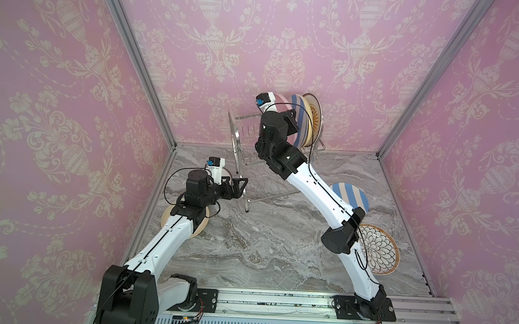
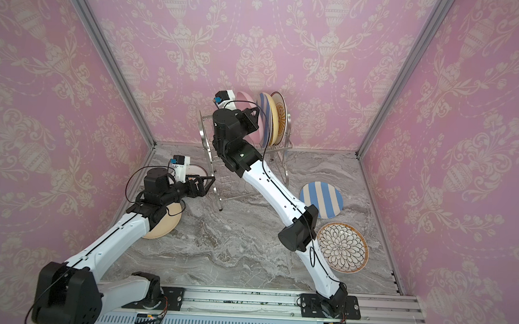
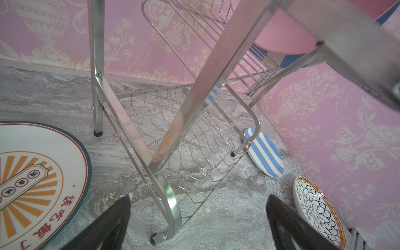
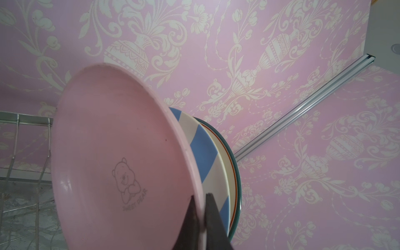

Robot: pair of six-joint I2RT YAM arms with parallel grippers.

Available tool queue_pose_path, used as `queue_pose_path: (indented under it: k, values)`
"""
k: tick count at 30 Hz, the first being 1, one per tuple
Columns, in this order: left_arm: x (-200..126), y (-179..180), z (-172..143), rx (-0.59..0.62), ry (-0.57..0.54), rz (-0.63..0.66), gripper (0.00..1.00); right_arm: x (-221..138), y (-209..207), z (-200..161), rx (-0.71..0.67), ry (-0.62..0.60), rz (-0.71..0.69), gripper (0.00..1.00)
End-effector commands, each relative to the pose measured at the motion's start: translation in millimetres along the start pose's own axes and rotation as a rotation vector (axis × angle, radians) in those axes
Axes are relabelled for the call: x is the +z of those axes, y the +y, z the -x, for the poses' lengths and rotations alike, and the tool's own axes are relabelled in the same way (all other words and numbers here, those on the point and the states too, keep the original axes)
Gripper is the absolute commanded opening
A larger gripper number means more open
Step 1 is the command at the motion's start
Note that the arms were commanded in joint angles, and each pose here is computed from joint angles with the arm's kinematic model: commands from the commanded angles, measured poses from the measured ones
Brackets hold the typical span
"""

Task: Load plates into a dish rack
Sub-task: Place the plate on the dish rack.

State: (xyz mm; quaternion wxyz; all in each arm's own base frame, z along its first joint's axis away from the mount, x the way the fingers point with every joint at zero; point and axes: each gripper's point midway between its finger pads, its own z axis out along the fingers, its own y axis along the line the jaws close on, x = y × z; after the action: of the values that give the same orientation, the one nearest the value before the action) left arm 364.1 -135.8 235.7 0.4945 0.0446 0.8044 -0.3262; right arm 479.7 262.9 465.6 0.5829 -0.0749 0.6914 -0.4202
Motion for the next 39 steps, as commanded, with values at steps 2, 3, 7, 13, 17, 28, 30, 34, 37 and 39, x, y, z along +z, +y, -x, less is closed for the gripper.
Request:
queue_pose_path:
  k: [2,3,7,13,17,28,30,34,37,39]
  values:
    - [-6,-13,8,0.023,-0.015,-0.032,0.99,-8,-6,-1,0.064,0.005,0.010,0.00]
    - [-6,-13,8,0.024,-0.015,-0.031,0.99,-8,-4,-1,0.066,0.004,0.013,0.00]
    - [-7,-13,8,0.025,-0.015,-0.029,0.99,-12,-4,1,0.062,0.002,0.018,0.00]
    - [-6,-12,6,0.019,-0.007,-0.028,0.99,-15,-8,3,0.054,-0.005,0.028,0.08]
    - [-4,-12,7,0.021,-0.007,-0.029,0.99,-18,-11,6,0.057,-0.016,0.039,0.12]
    - [-5,-11,7,0.020,0.000,-0.021,0.99,-23,-23,9,0.077,-0.030,0.058,0.21]
    - [-5,-11,7,0.021,0.000,-0.020,0.99,-24,-24,9,0.087,-0.031,0.065,0.32]
    - [-4,-11,8,0.023,-0.002,-0.018,0.99,-26,-29,11,0.109,-0.041,0.080,0.35]
    - [-4,-11,8,0.023,0.002,-0.017,0.99,-28,-33,13,0.116,-0.046,0.082,0.37]
    - [-4,-10,9,0.024,0.002,-0.015,0.99,-28,-37,13,0.117,-0.046,0.083,0.37]
